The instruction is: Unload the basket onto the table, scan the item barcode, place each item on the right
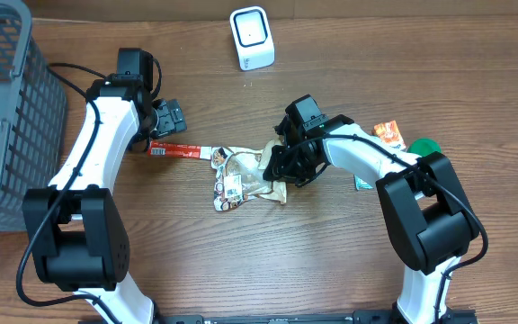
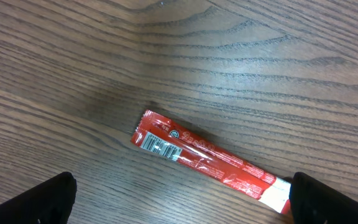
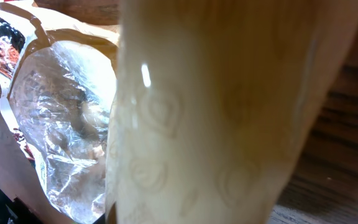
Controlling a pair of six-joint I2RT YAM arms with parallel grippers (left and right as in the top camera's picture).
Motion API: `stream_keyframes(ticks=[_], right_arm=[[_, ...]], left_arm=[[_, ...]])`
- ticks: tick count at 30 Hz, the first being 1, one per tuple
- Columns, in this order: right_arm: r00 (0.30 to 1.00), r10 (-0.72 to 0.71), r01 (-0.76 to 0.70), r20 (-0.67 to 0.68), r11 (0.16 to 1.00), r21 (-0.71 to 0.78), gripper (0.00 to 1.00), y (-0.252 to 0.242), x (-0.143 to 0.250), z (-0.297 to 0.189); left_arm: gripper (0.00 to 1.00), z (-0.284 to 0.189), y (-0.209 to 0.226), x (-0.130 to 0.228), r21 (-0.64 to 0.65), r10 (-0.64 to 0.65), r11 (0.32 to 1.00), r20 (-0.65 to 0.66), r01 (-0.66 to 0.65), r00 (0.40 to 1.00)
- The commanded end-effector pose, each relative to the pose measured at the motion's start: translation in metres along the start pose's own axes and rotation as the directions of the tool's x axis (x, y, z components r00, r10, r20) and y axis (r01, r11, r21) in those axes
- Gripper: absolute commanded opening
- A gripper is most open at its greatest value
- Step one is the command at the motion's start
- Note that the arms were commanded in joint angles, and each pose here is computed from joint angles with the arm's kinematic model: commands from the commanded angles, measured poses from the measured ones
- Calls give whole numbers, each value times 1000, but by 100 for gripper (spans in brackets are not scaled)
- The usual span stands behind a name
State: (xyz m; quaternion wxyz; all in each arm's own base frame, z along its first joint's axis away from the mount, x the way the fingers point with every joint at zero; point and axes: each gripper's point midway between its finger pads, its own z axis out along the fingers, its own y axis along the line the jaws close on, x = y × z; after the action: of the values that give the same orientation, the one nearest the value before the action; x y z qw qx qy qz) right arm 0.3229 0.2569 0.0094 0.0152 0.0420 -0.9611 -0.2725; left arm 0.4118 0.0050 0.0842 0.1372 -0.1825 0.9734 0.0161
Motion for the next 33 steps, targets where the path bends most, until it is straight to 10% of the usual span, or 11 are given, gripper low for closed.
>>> stream_keyframes(ticks=[1, 19, 27, 33], right_arm=[[1000, 3, -3, -3, 1000, 15, 4, -3, 2, 3], [1000, 2, -3, 22, 998, 64, 4, -11, -3, 3], [1000, 2, -3, 22, 998, 60, 43, -11, -3, 3], [1000, 14, -14, 20, 1000, 15, 4, -4, -8, -5]], left_arm=[[100, -5, 0, -7, -7, 21, 1000, 26, -21, 999], [100, -5, 0, -7, -7, 21, 1000, 26, -21, 999], [100, -5, 0, -7, -7, 21, 1000, 26, -21, 999], [100, -5, 0, -7, -7, 21, 1000, 26, -21, 999]])
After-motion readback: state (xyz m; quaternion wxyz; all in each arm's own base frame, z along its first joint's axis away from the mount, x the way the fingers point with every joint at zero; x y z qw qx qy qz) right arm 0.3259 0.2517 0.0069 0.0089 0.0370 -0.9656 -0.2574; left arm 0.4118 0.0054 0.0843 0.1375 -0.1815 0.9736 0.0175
